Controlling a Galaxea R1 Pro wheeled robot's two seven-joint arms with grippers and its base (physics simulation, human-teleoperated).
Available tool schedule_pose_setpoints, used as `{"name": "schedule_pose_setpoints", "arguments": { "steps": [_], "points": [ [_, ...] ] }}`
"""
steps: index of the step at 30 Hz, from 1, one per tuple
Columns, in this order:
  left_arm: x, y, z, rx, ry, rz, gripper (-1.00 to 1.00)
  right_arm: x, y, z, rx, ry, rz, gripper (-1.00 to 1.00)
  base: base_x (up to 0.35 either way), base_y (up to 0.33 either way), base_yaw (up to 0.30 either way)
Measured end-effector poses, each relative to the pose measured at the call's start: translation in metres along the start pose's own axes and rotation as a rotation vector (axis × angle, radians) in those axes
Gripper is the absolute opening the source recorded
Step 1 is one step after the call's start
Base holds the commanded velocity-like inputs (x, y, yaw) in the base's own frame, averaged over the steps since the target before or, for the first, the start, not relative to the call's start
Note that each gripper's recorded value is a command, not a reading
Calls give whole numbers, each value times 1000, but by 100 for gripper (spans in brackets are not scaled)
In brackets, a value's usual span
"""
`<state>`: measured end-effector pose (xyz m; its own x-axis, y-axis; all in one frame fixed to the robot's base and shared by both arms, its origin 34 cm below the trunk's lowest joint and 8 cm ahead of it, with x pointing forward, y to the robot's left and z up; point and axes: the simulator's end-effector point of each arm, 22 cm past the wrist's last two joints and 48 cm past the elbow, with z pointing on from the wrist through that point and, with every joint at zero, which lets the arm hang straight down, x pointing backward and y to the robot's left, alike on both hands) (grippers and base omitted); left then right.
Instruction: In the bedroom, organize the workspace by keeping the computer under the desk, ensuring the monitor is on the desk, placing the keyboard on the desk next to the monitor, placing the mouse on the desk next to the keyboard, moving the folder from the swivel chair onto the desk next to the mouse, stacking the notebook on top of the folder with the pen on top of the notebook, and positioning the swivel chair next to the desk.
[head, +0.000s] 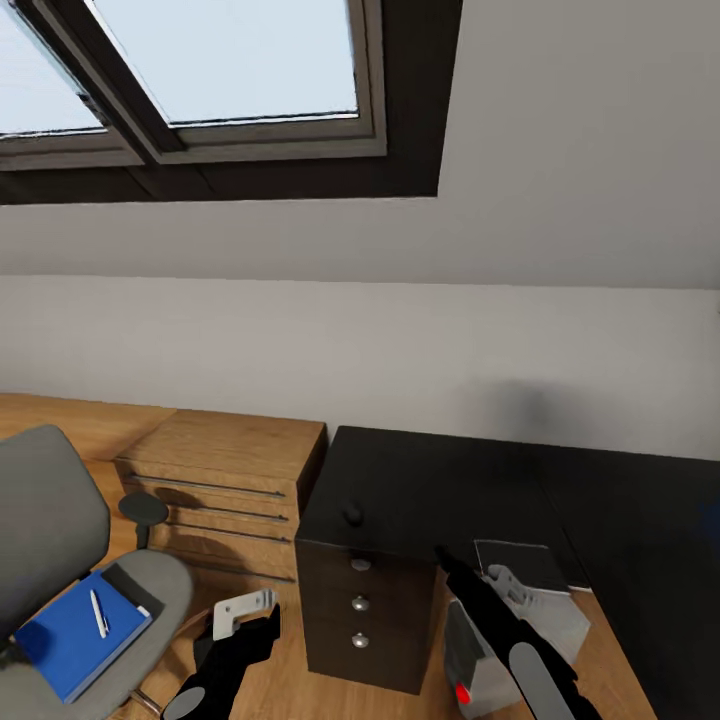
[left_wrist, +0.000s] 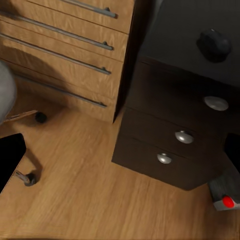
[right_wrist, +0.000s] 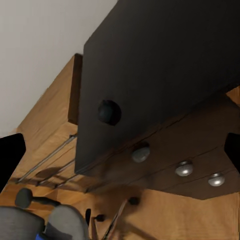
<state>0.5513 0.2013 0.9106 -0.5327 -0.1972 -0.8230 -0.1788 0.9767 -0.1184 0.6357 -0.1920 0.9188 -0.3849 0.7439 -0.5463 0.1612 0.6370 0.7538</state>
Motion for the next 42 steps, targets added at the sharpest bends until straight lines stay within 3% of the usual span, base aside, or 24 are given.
{"name": "schedule_pose_setpoints", "arguments": {
  "steps": [12, 15, 22, 26, 30, 37, 42],
  "points": [
    [0, 0, 0, 0, 0, 1, 100, 42, 20, 3, 28, 60, -190, 100, 0, 0, 285],
    [0, 0, 0, -1, -1, 3, 100, 53, 32, 4, 44, 57, -279, 100, 0, 0, 287],
    [0, 1, 0, -3, -2, 6, 100, 42, 47, 5, 110, -78, -462, 100, 0, 0, 288],
    [1, 1, 0, -3, 0, 6, 100, 56, 62, 4, 102, -83, -520, 100, 0, 0, 248],
    [2, 1, 1, -4, 3, 6, 100, 58, 68, 3, 87, -91, -536, 100, 0, 0, 70],
    [-1, -6, -6, 15, -8, 2, 100, 58, 65, 11, 63, -64, -638, 100, 0, 0, 0],
    [-11, -8, -5, 15, -33, -30, 100, 35, 46, 11, 111, -122, -655, 100, 0, 0, 0]
  ]
}}
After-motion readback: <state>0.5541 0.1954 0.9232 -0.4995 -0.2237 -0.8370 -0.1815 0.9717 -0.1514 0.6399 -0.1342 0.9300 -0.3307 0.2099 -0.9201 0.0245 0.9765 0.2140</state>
